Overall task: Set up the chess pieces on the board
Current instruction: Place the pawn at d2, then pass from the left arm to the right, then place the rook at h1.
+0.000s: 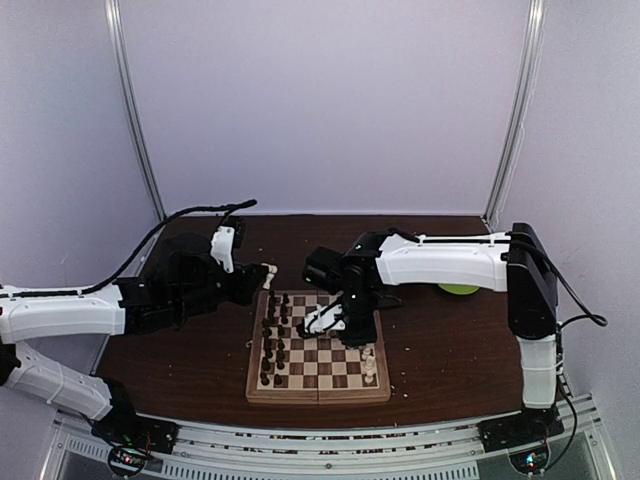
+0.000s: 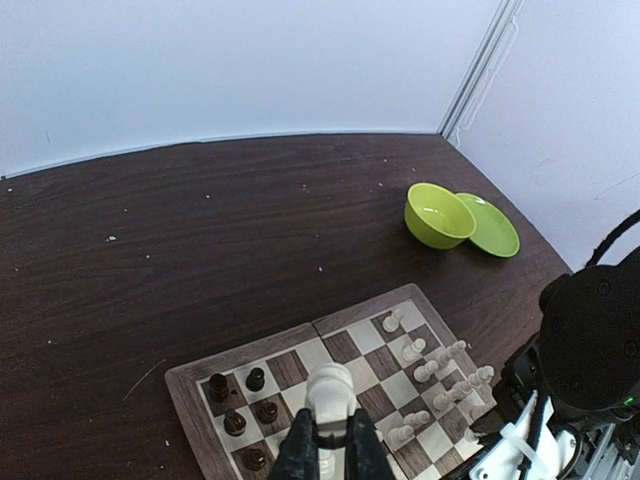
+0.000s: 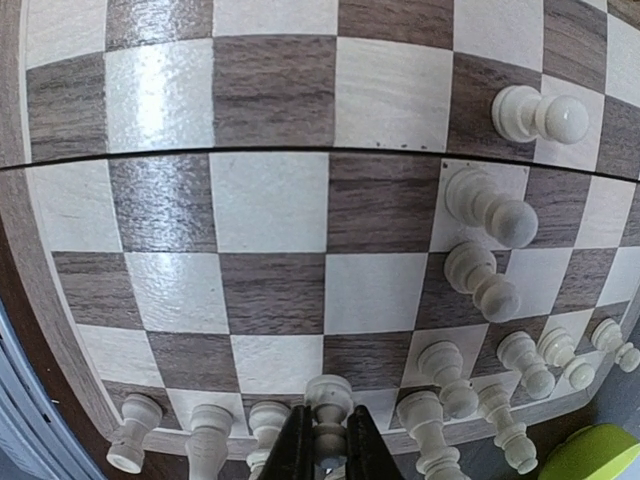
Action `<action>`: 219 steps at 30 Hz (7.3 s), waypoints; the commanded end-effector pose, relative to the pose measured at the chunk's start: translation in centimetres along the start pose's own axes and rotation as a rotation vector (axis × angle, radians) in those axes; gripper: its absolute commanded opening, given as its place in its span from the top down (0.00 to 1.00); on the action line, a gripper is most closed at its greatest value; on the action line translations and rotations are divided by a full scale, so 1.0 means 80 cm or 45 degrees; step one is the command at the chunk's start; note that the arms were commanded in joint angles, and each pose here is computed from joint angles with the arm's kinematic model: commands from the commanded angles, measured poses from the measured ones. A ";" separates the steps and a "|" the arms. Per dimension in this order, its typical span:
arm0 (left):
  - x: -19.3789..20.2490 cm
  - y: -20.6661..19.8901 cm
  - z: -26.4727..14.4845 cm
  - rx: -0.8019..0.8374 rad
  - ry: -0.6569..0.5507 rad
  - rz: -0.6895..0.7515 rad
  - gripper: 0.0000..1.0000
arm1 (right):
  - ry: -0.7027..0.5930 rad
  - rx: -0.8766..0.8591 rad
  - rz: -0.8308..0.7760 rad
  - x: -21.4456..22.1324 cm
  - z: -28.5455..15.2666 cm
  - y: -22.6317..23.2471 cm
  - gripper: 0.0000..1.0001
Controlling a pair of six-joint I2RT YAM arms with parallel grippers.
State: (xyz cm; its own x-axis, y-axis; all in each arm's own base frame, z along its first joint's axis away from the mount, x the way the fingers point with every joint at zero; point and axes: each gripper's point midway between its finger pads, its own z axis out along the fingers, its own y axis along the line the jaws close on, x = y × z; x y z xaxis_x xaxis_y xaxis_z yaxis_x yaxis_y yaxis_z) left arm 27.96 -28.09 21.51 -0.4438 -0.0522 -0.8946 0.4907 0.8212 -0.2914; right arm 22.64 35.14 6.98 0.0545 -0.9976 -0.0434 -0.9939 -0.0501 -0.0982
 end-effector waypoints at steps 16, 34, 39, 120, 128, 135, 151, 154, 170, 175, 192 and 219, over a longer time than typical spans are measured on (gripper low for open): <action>-0.003 -0.007 0.006 0.044 -0.021 -0.006 1.00 | 0.037 0.069 -0.007 -0.006 0.015 -0.016 0.80; -0.002 -0.008 0.006 0.055 -0.018 -0.015 1.00 | 0.025 0.114 0.018 -0.006 0.012 -0.022 0.75; -0.004 -0.010 0.006 0.060 -0.020 -0.017 1.00 | 0.003 0.106 0.021 -0.010 0.005 -0.020 0.74; -0.252 -0.185 -0.044 1.166 -0.884 -0.606 1.00 | -2.210 -1.002 0.743 -0.051 -0.427 -0.114 0.58; -0.247 -0.189 -0.037 1.169 -0.859 -0.620 1.00 | -2.224 -0.998 0.714 -0.051 -0.434 -0.114 0.59; -0.246 -0.189 -0.035 1.172 -0.858 -0.625 1.00 | -2.232 -1.006 0.693 -0.051 -0.437 -0.111 0.71; -0.241 -0.161 -0.051 0.974 -0.875 -0.460 1.00 | -2.012 -0.795 0.737 -0.029 -0.366 -0.119 0.91; -0.235 -0.148 -0.060 0.845 -0.834 -0.358 1.00 | -1.788 -0.459 0.707 -0.003 -0.327 -0.138 0.92; -0.193 -0.097 -0.087 0.523 -0.695 -0.154 1.00 | -0.248 0.589 -0.462 0.121 -0.190 -0.151 0.94; -0.182 -0.093 -0.081 0.517 -0.670 -0.169 1.00 | 0.023 0.711 -0.727 0.124 -0.170 -0.162 0.94; -0.153 -0.087 -0.066 0.530 -0.613 -0.229 1.00 | 0.404 0.658 -0.922 0.076 -0.094 -0.203 0.91; -0.125 -0.082 -0.054 0.551 -0.578 -0.270 1.00 | 0.537 0.414 -0.983 0.067 0.001 -0.183 0.86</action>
State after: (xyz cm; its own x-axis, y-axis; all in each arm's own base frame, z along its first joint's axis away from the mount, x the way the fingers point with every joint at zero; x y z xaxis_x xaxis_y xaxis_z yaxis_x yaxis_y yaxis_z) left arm 26.09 -30.74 33.12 -0.2678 -0.4694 -0.8414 0.7114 0.4927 -0.5012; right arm 37.70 30.10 8.42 0.5869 -0.6302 0.5083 -0.6077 -0.7577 -0.2377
